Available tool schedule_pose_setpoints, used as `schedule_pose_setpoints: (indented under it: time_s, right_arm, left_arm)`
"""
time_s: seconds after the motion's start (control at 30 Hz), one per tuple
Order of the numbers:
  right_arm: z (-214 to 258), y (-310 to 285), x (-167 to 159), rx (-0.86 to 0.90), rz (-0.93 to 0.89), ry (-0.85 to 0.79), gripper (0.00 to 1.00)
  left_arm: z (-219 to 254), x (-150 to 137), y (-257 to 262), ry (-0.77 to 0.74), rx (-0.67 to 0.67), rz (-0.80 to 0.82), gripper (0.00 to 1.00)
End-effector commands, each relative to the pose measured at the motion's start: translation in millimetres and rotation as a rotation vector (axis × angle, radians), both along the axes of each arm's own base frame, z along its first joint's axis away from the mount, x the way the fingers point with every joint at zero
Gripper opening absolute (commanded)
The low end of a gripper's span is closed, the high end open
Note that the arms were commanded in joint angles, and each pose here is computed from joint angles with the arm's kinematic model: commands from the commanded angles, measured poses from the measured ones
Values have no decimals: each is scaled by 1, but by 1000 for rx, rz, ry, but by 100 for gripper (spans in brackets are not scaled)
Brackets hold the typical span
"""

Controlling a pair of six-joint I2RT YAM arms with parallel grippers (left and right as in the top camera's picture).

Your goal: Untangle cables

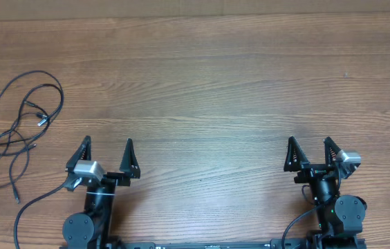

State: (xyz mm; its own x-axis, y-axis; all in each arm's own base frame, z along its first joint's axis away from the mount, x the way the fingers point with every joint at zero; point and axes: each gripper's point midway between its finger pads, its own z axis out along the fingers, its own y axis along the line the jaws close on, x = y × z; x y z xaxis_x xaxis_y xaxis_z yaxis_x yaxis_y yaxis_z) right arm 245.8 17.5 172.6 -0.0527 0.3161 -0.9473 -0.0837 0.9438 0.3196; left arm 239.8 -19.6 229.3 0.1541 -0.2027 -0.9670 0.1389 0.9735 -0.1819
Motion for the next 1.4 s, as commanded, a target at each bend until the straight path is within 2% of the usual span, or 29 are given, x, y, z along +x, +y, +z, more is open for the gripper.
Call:
schedule_pose_setpoints:
  time_s: [0.0, 0.13, 0.33, 1.37]
  right_arm:
    - [-3, -3, 0, -8, -14, 0, 100]
    - [-3, -3, 0, -8, -14, 0, 100]
    - [-3, -3, 0, -8, -14, 0, 100]
    - [-3, -3, 0, -8, -13, 0, 100]
  left_arm:
    - [-11, 2, 4, -3, 50, 33, 100]
    - [-24, 4, 4, 48, 57, 30, 100]
    - [-72, 6, 5, 246, 63, 31, 99]
    - [-73, 6, 5, 247, 63, 33, 100]
